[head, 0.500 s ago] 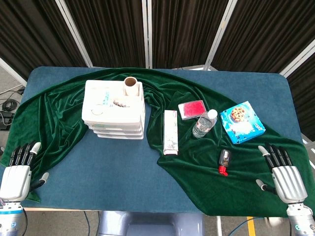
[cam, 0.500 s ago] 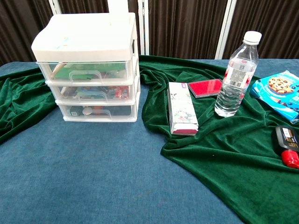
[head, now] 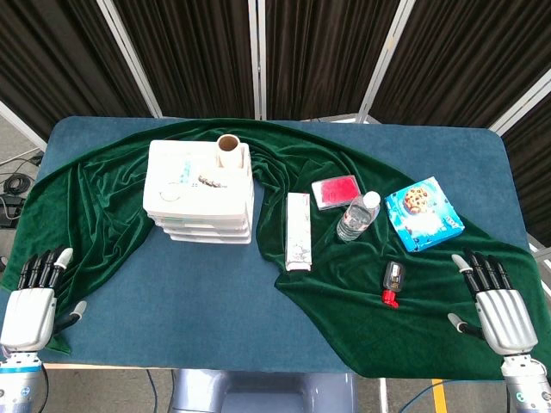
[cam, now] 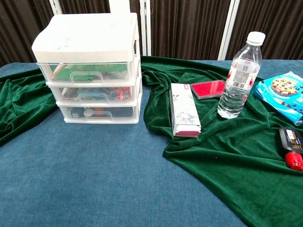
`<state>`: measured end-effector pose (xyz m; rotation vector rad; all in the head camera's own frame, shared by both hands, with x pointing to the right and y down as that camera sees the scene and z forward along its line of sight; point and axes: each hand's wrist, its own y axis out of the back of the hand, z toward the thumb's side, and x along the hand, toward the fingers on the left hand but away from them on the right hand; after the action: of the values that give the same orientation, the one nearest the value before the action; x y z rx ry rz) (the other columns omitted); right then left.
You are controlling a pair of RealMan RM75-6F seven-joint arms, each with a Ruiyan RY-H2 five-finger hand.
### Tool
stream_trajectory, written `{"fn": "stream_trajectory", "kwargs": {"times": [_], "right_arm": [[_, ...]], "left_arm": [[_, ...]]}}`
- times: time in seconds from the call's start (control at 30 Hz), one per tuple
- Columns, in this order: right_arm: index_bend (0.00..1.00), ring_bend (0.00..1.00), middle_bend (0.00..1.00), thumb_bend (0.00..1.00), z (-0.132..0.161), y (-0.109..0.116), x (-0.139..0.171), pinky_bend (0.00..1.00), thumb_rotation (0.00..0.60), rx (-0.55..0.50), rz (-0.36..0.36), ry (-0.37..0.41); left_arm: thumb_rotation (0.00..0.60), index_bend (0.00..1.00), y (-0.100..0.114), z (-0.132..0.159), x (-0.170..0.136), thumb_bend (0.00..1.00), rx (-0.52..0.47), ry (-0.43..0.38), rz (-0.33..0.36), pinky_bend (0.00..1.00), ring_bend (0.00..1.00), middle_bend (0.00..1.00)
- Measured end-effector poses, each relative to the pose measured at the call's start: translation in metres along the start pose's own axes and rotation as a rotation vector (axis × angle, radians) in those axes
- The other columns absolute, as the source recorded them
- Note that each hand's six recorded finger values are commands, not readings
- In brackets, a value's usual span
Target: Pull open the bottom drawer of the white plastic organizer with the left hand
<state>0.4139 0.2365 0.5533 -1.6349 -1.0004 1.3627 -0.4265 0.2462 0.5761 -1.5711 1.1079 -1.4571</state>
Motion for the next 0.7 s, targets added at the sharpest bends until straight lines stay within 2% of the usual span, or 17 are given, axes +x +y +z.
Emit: {"fn": "stream_trajectory", "kwargs": {"times": [0.1, 0.17, 0.2, 0.23, 0.3, 0.33, 0.43, 0.57, 0.7], "right_arm": [[0.00, 0.00, 0.00, 0.04, 0.000, 0.000, 0.000, 0.00, 0.600, -0.001, -0.002, 0.001], [0.00, 0.00, 0.00, 0.04, 0.000, 0.001, 0.000, 0.00, 0.600, 0.000, -0.001, 0.000], [0.00, 0.00, 0.00, 0.04, 0.000, 0.001, 0.001, 0.00, 0.600, -0.001, -0.003, 0.001], [0.00, 0.00, 0.00, 0.04, 0.000, 0.001, 0.001, 0.00, 0.600, -0.001, -0.004, 0.002], [0.00, 0.00, 0.00, 0.04, 0.001, 0.002, 0.002, 0.00, 0.600, -0.003, -0.005, 0.004], [0.00, 0.00, 0.00, 0.04, 0.001, 0.002, 0.002, 0.00, 0.600, -0.003, -0.007, 0.005], [0.00, 0.00, 0.00, 0.04, 0.001, 0.003, 0.003, 0.00, 0.600, -0.007, -0.007, 0.006], [0.00, 0.00, 0.00, 0.04, 0.001, 0.003, 0.003, 0.00, 0.600, -0.010, -0.007, 0.007], [0.00, 0.00, 0.00, 0.04, 0.001, 0.003, 0.003, 0.00, 0.600, -0.014, -0.005, 0.005]], "left_arm": [[0.600, 0.00, -0.001, 0.001, 0.002, 0.27, -0.005, -0.002, -0.002, 0.00, 0.00, 0.00], [0.600, 0.00, -0.001, 0.002, 0.004, 0.28, -0.015, -0.003, 0.004, 0.07, 0.04, 0.03], [0.600, 0.00, -0.001, 0.003, 0.006, 0.28, -0.025, -0.003, 0.013, 0.18, 0.15, 0.14], [0.600, 0.00, -0.001, 0.003, 0.008, 0.29, -0.034, -0.003, 0.018, 0.32, 0.30, 0.29], [0.600, 0.00, -0.003, 0.005, 0.011, 0.31, -0.057, -0.003, 0.016, 0.48, 0.53, 0.55], [0.600, 0.00, -0.005, 0.006, 0.013, 0.32, -0.068, -0.006, 0.009, 0.53, 0.60, 0.63], [0.600, 0.00, -0.015, 0.012, 0.020, 0.36, -0.113, -0.014, -0.035, 0.60, 0.72, 0.78], [0.600, 0.01, -0.032, 0.022, 0.031, 0.45, -0.208, -0.018, -0.126, 0.70, 0.80, 0.88], [0.600, 0.00, -0.048, 0.037, 0.040, 0.62, -0.340, -0.014, -0.236, 0.78, 0.85, 0.92]]}}
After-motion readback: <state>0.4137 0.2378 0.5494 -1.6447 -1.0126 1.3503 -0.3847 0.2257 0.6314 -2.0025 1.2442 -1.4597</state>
